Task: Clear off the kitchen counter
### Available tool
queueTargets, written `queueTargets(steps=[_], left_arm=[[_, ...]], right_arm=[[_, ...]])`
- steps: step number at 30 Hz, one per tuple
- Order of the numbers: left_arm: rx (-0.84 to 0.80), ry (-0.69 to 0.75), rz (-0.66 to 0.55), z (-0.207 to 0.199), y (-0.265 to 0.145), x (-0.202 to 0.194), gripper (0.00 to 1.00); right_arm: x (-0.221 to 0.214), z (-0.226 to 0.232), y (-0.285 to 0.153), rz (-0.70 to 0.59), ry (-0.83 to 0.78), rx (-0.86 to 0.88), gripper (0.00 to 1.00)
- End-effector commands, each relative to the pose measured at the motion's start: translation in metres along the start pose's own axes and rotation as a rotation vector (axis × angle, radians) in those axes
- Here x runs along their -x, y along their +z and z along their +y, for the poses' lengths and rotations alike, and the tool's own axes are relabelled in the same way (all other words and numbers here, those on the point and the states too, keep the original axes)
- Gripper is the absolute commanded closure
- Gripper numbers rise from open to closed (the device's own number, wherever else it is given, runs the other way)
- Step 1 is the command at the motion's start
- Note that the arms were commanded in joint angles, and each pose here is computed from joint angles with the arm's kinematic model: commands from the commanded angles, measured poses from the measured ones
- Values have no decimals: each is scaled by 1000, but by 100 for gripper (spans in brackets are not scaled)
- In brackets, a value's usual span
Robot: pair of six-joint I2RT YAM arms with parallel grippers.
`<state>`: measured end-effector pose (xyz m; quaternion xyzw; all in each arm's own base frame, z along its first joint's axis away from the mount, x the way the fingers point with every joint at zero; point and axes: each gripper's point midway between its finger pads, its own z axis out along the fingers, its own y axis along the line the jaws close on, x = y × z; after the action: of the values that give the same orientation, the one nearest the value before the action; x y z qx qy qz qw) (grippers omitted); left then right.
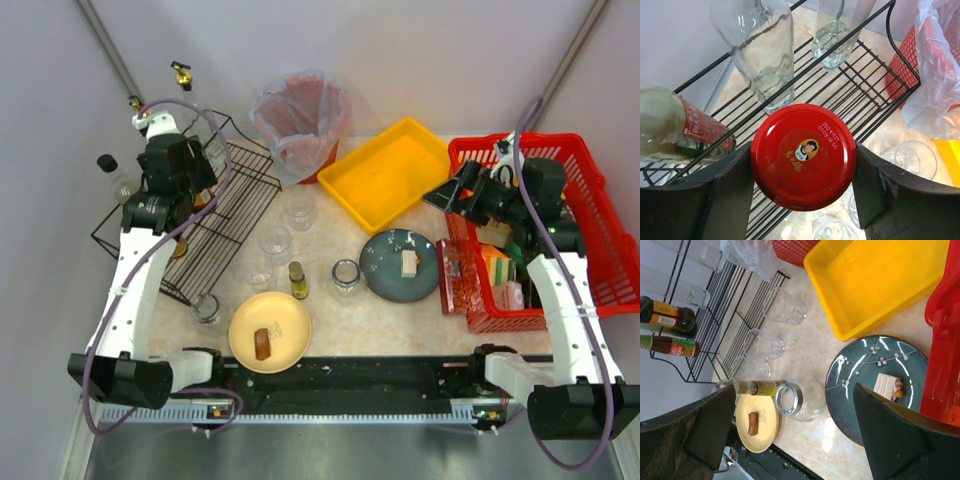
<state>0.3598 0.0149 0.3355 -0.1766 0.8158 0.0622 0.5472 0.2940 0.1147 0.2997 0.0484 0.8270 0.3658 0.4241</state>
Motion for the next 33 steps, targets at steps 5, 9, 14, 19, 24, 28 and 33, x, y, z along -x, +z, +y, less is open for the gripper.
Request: queueTargets(steps=[5,9,14,19,24,28,33], left_arm=[[-76,-86,-184,-14,14,42,65],[-68,-70,-188,-14,23,37,65],[-30,-45,-163,-9,37,25,65],[-6,-33,-144,-5,45,13,63],[13,-34,-114,0,50,2,53],[11,-37,-104,0,50,-3,38],[6,-35,-98,0,49,-2,13]], right_arm=[[18,9,-5,-51,-51,7,2],[18,7,-4,-50,-51,3,2],[18,6,-2,-45,-47,0,2],[16,4,-2,-42,-44,-3,2],[16,4,-2,-40,-40,-2,2],[15,5,-2,-41,-41,0,2],[15,5,-2,-37,-40,5,2]])
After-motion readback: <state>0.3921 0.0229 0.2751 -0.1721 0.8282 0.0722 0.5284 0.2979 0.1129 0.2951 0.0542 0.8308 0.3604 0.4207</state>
